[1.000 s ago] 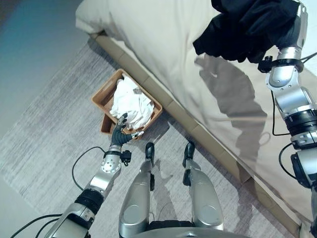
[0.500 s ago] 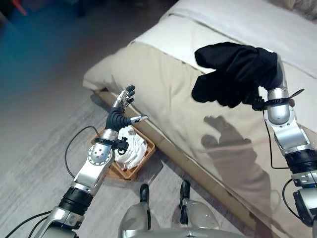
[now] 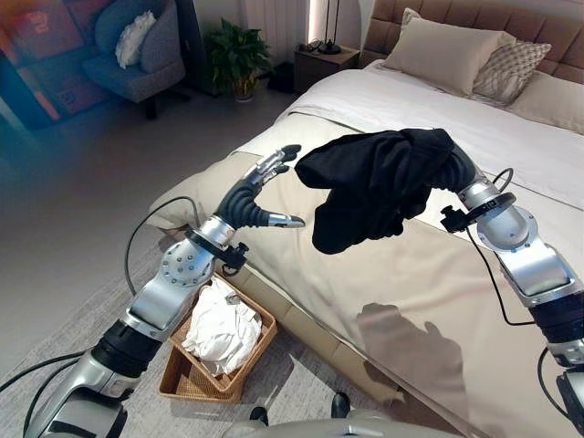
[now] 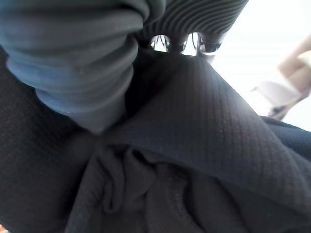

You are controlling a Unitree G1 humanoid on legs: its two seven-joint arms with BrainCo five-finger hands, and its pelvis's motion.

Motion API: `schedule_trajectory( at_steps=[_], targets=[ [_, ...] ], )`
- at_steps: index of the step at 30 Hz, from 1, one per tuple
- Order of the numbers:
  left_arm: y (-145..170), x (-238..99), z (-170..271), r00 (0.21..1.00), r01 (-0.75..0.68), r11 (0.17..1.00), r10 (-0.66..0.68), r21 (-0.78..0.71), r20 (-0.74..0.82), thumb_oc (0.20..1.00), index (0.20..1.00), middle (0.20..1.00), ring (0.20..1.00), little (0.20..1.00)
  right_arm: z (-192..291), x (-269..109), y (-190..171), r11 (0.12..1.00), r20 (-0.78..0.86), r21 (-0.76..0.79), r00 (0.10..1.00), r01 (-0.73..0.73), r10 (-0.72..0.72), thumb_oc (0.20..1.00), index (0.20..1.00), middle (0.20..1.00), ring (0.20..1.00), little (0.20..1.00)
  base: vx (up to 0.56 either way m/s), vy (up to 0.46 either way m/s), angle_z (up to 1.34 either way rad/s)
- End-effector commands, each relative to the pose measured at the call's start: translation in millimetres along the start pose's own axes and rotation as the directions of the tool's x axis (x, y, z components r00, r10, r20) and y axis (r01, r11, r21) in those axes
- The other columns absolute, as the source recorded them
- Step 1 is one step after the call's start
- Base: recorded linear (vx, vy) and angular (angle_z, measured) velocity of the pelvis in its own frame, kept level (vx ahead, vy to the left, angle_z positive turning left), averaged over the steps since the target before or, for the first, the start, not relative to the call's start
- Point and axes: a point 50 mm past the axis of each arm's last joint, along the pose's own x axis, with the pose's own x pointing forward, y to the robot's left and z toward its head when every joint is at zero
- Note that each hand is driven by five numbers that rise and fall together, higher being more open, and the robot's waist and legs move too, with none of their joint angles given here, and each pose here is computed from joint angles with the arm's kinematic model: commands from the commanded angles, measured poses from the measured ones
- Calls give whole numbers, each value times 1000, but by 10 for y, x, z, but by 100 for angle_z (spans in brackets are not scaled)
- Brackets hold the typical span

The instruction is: Pick up clothes into the bucket

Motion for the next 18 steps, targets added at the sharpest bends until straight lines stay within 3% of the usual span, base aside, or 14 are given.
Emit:
schedule_trajectory(
  at_steps=[1, 18],
  targets=[
    [28, 108, -79, 1000, 3, 995, -1, 96, -13, 1000, 1000, 1000, 1000, 1000, 436, 128, -88, 997, 234, 76, 972, 19, -36, 200, 200, 200, 200, 200, 17, -4, -6],
    [-231, 272, -161, 1000, 2, 999, -1, 51, -16, 1000, 1000, 1000, 1000, 1000, 919, 197, 245, 958, 470, 212, 879, -193, 73, 200, 200, 200, 200, 200, 0, 0, 0]
  ],
)
